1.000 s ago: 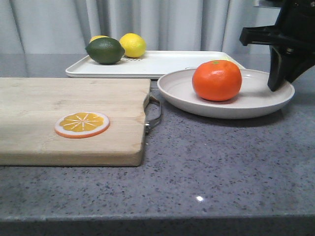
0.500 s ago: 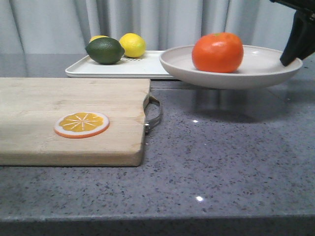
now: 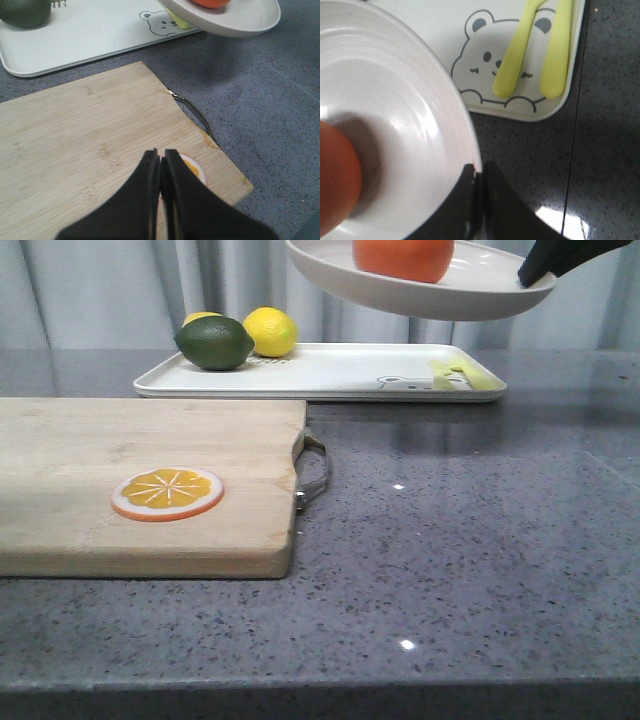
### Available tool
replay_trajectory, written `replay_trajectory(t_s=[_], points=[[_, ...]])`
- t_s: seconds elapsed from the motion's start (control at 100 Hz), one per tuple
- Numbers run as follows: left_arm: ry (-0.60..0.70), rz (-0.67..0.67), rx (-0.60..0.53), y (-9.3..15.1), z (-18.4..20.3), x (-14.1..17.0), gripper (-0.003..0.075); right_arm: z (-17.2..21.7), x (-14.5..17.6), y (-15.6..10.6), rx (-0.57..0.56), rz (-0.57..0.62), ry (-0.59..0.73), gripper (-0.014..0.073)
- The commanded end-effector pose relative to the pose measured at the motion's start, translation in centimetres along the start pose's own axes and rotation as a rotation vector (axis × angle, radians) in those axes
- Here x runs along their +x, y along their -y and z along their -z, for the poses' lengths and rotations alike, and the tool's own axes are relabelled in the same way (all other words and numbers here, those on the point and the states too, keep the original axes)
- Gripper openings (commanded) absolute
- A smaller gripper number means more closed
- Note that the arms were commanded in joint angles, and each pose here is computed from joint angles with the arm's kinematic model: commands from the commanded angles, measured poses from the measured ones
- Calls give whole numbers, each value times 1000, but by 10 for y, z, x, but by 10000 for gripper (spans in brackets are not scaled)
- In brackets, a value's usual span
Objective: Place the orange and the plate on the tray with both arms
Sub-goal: 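Grip the plate rim with the right gripper and lift the plate, then carry the plate over the white tray and lower it onto the tray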
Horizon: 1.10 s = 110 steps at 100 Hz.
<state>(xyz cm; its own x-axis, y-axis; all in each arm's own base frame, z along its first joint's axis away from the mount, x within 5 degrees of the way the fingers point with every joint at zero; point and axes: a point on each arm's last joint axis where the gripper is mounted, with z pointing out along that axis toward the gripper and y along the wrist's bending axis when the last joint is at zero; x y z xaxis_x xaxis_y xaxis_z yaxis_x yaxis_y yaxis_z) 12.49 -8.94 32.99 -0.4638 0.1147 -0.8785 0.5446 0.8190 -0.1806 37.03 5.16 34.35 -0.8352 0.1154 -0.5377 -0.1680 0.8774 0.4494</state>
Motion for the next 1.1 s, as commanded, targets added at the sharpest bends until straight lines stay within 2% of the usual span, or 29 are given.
replay_trajectory(t_s=[0.0, 0.2, 0.51, 0.81, 1.09], points=[[99, 13, 4, 2, 6, -14, -20, 19, -21, -16, -54, 18, 102, -58], [99, 13, 4, 2, 6, -14, -20, 5, -49, -21, -78, 35, 123, -58], [99, 13, 4, 2, 6, -14, -20, -38, -80, -22, -114, 53, 114, -58], [101, 13, 4, 2, 6, -14, -20, -69, -99, -13, -123, 46, 141, -58], [102, 13, 4, 2, 6, -15, -20, -94, -102, -4, -116, 35, 151, -58]])
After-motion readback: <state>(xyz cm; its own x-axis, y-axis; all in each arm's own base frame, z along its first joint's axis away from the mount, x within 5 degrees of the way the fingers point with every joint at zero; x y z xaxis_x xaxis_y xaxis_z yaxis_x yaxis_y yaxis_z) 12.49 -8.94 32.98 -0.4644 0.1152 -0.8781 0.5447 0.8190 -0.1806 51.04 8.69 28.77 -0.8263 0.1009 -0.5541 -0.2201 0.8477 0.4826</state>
